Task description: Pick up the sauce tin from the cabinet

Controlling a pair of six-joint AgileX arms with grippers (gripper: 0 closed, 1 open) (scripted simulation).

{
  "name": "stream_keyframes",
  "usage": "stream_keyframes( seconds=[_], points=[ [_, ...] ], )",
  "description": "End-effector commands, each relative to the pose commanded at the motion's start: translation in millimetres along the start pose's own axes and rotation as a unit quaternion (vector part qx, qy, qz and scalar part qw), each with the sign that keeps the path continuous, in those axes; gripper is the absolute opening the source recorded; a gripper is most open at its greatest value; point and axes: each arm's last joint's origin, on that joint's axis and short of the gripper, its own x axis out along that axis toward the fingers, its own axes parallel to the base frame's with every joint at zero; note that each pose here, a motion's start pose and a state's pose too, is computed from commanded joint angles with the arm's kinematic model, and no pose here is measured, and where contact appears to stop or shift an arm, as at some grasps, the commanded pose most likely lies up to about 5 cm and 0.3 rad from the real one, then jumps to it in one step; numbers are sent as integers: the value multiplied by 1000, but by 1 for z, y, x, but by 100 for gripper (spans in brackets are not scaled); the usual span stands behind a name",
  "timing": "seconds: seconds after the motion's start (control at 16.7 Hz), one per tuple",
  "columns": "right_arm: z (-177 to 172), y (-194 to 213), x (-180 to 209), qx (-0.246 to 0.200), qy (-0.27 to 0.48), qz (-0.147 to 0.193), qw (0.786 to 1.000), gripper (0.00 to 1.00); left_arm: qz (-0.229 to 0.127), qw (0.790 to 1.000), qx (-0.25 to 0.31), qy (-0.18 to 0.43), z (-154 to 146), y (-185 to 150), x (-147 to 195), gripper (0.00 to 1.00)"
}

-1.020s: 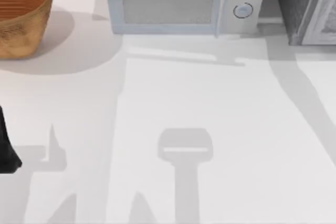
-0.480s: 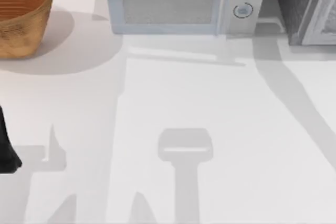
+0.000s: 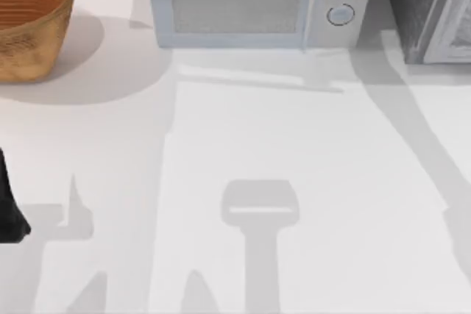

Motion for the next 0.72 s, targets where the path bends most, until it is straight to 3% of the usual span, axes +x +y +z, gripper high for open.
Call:
stream_keyframes(
  seconds=[0.18,0.72],
  points=[
    [0,0,0,0,0,0,1000,100,0,1000,0,0,0,0,0,100],
    [0,0,0,0,0,0,1000,32,0,1000,0,0,0,0,0,100]
  ],
)
